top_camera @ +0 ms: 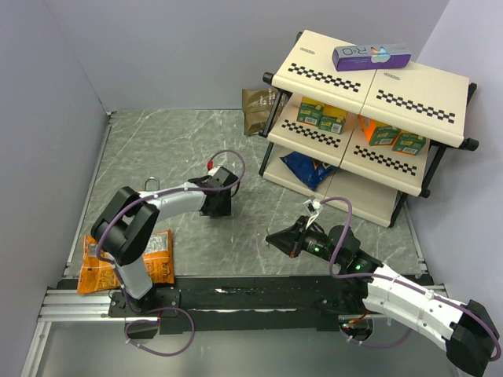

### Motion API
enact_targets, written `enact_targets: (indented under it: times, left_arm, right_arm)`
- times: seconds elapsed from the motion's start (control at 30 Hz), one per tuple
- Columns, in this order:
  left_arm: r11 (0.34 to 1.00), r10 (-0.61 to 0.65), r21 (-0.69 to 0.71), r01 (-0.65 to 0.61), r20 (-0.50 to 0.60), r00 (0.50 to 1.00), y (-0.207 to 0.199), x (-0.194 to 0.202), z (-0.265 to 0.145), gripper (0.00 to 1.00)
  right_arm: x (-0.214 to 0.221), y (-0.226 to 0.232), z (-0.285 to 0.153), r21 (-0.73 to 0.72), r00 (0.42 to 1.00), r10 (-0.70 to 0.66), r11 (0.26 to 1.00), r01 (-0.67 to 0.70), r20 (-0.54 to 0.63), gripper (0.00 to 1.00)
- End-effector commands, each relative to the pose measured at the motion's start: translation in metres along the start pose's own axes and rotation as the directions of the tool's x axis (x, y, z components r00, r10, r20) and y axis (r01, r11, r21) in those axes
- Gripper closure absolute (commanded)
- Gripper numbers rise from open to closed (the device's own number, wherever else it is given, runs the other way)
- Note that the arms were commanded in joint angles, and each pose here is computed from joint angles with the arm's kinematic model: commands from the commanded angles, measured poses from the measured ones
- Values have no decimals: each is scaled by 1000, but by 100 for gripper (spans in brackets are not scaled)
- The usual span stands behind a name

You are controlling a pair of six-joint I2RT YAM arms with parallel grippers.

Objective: Unlock with the key

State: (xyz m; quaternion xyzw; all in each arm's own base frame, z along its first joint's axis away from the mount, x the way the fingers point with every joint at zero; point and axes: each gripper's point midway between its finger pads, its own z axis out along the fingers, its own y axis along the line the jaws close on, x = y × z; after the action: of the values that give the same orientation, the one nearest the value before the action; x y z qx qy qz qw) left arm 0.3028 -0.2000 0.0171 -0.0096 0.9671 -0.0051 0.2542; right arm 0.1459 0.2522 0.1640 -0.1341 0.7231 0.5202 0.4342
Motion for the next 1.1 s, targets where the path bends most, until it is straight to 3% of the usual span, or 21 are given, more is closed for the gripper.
enact_targets:
  times: [0.0,0.5,0.7,0.83,1.07]
  left_arm:
    - [996,33,-75,-42,-112,993,16,28,19,43]
    - [991,82,-95,-95,-134,988,24,35,24,47]
    - [992,84,-79,-97,-153,985,24,43,24,71]
    - [996,53,-59,-62,-138,989,21,45,25,99]
    - [971,-117,207,121,-32,993,-24,23,-2,99]
  right_arm:
    - [-4,1,0,-9,1000,1,1000,-1,27,100]
    - [-3,-1,-2,1,1000,0,1000,0,27,100]
    - [-3,-3,-2,10,1000,1,1000,-2,25,100]
    - [0,-10,0,45,1000,-20,999,19,8,100]
    - [18,-24,13,76,999,-18,997,21,-43,100]
